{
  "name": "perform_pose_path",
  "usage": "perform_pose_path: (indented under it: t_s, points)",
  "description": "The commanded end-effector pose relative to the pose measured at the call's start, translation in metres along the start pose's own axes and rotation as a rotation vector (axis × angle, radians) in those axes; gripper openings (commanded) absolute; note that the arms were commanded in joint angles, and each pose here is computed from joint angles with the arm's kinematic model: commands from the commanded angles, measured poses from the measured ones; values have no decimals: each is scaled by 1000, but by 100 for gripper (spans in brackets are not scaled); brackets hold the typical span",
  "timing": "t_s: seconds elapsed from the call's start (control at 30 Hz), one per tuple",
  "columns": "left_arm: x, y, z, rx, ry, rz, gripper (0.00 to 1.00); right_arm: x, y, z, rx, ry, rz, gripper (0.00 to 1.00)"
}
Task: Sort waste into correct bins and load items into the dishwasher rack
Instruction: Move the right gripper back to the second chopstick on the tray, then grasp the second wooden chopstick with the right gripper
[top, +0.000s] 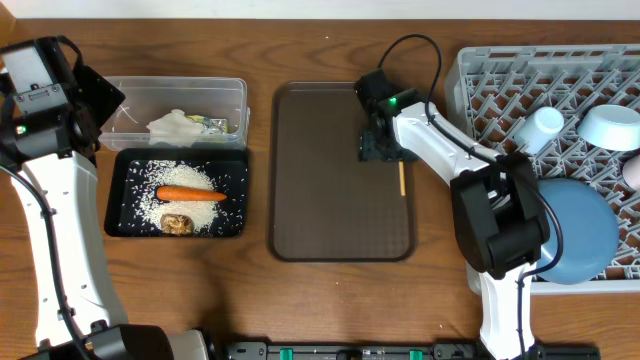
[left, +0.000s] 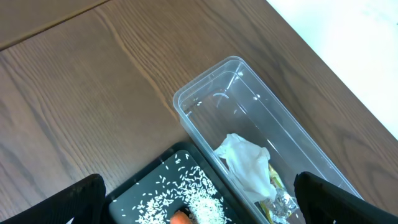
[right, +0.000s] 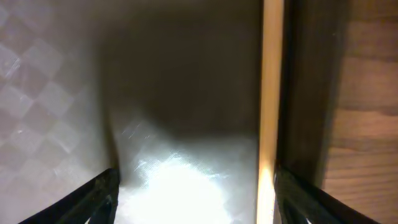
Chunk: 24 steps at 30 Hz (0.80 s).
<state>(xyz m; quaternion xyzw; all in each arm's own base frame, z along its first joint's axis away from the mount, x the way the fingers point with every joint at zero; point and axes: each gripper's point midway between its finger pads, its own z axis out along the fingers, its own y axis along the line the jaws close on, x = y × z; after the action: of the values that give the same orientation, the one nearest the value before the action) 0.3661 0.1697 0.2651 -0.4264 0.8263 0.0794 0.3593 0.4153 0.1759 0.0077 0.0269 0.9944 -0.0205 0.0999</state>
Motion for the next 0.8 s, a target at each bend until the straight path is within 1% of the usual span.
perform_pose_path:
  t_s: [0.0, 0.23, 0.3, 0.37, 0.43, 0.47, 0.5, 0.67, 0.77]
  points:
    - [-2, 3, 1, -19, -8, 17, 98, 0, 0, 3, 6, 3, -3, 75]
    - [-2, 3, 1, -19, -8, 17, 98, 2, 1, 4, -2, 17, -1, 75]
    - [-2, 3, 1, -19, -8, 17, 98, 4, 4, 4, -14, 24, -4, 74]
    - [-2, 3, 1, -19, -8, 17, 98, 6, 7, 4, -18, 27, -10, 70]
    - [-2, 3, 1, -19, -8, 17, 98, 9, 8, 5, -17, 29, -16, 59]
    - [-2, 3, 1, -19, -8, 18, 98, 9, 9, 5, -17, 30, -18, 55]
    - [-2, 3, 1, -19, -8, 17, 98, 10, 9, 5, -17, 32, -19, 54]
    - [-2, 3, 1, -19, -8, 17, 98, 15, 9, 13, -7, 50, -23, 53]
    - [-2, 3, 1, -19, -8, 17, 98, 21, 7, 22, 9, 75, 13, 55]
